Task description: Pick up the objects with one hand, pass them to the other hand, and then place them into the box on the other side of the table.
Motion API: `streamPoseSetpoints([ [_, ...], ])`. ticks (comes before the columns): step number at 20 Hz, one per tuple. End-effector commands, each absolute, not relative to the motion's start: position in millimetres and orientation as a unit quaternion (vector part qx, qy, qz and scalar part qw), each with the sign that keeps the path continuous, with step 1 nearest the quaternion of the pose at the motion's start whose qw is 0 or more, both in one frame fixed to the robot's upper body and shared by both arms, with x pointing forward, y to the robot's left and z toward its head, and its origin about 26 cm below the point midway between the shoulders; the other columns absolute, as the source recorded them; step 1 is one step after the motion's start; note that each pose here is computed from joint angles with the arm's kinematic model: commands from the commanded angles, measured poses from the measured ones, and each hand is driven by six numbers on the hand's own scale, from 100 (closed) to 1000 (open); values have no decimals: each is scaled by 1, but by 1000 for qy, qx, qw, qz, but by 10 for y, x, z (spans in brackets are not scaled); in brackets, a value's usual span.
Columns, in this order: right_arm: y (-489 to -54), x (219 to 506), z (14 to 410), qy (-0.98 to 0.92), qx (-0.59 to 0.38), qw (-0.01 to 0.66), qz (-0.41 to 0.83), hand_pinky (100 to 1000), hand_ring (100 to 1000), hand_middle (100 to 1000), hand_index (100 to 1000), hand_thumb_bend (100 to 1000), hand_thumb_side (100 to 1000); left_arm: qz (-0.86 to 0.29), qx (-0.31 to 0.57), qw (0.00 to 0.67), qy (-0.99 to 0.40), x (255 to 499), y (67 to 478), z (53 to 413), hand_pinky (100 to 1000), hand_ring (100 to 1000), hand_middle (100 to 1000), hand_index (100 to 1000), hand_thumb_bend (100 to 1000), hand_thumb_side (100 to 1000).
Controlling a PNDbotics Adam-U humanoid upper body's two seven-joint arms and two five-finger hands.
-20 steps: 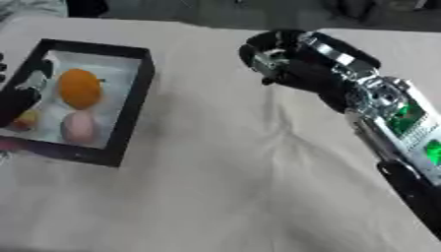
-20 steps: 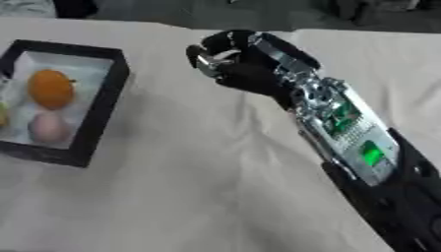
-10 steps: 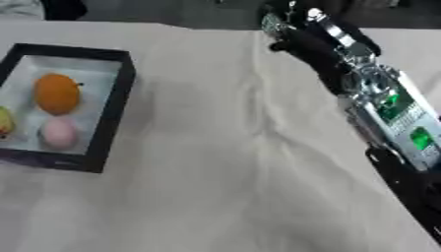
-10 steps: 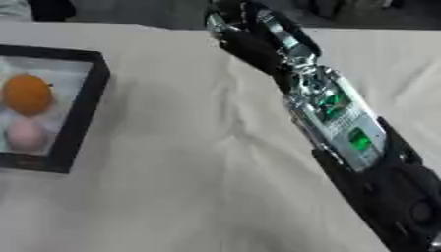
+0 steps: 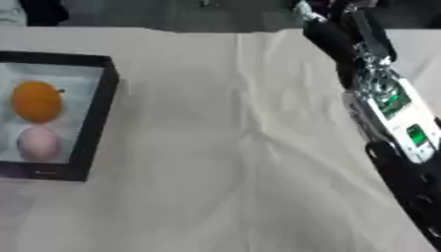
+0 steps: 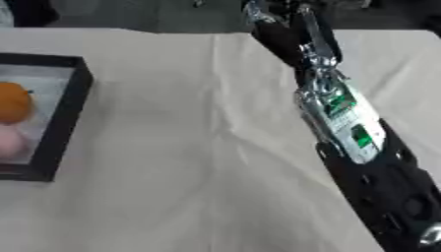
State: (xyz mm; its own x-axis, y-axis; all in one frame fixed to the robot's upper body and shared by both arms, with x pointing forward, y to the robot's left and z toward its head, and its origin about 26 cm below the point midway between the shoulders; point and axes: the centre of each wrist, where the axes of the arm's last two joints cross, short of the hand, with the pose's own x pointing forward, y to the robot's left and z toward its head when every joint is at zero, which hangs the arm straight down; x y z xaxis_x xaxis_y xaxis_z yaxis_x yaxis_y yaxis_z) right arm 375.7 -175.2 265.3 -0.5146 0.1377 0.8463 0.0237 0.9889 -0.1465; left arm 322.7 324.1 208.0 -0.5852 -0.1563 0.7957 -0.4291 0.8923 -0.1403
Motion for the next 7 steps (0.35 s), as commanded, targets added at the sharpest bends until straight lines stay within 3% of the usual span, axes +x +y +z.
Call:
streamPoseSetpoints([
  [1, -1871, 3811, 2673, -876, -58, 478, 19, 818, 946, 873, 850, 258, 419, 173, 166, 410, -880, 3205, 3276, 2147, 713, 796, 803, 819, 424, 644],
  [7, -2072, 3947, 2447, -856, -84, 509, 18, 810, 935, 827, 816, 277, 439, 172, 174, 419, -874, 3196, 3288, 2063, 706, 788, 793, 814, 457, 590],
])
